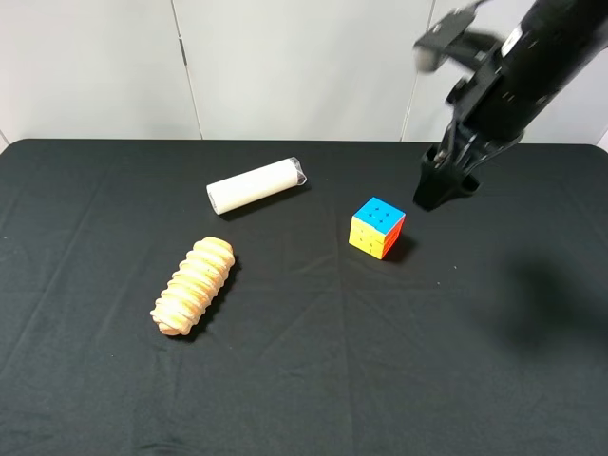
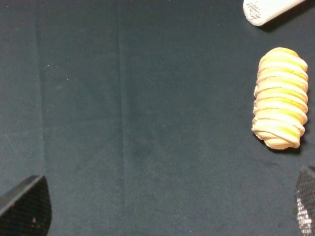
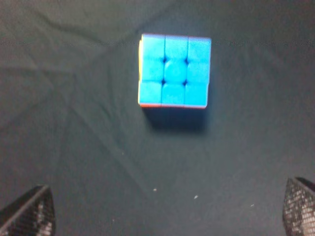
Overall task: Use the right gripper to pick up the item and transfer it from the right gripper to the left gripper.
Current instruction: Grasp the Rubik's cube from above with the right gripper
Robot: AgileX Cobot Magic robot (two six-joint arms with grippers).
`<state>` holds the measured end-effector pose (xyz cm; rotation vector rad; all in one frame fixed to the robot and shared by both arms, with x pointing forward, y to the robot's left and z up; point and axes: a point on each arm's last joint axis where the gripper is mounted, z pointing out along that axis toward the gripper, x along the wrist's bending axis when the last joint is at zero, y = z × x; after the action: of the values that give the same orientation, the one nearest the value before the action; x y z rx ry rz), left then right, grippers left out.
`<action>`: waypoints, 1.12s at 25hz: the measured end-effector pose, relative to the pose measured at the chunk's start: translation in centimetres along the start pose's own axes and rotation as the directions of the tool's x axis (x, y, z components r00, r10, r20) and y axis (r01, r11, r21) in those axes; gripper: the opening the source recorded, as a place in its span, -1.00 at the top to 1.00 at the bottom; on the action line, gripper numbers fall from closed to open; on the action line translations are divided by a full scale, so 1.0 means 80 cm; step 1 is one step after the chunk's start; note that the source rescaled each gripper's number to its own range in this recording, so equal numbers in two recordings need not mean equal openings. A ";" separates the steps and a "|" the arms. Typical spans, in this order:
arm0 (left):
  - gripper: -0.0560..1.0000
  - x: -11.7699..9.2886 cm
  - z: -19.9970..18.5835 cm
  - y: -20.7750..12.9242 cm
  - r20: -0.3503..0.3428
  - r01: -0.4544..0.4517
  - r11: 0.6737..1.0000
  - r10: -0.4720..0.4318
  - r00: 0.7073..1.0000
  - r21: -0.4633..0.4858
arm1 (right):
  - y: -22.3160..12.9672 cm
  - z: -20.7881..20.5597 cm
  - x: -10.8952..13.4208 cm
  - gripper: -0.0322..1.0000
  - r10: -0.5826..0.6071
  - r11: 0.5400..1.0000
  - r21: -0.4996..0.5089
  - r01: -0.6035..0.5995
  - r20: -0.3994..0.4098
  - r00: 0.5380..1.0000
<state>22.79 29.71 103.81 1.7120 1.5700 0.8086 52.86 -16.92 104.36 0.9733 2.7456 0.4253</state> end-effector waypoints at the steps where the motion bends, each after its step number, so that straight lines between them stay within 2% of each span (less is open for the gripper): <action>1: -0.91 0.000 0.000 0.000 0.000 0.000 1.000 0.000 1.000 0.000 | 0.001 0.008 -0.002 -1.00 0.011 1.000 0.011 -0.011 -0.001 1.000; 7: -0.91 0.000 0.000 0.000 0.000 0.000 1.000 0.000 1.000 0.000 | 0.005 0.040 -0.008 -1.00 0.041 0.998 0.038 -0.040 -0.005 0.999; 19: -0.91 0.000 0.000 0.000 0.000 0.000 1.000 0.000 1.000 0.000 | 0.037 0.064 -0.023 -1.00 0.079 0.997 0.008 -0.079 -0.020 0.997; 24: -0.91 0.000 0.000 0.000 0.000 0.000 1.000 0.000 1.000 0.000 | 0.041 0.090 -0.015 -1.00 0.086 0.996 0.032 -0.084 -0.083 0.993; 28: -0.91 0.000 0.000 0.000 0.000 0.000 1.000 0.000 1.000 0.000 | 0.048 0.109 -0.009 -1.00 0.059 0.998 0.022 -0.057 -0.070 0.996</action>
<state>22.79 29.71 103.81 1.7120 1.5700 0.8086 58.05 -12.75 97.47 1.0649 2.7954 0.4509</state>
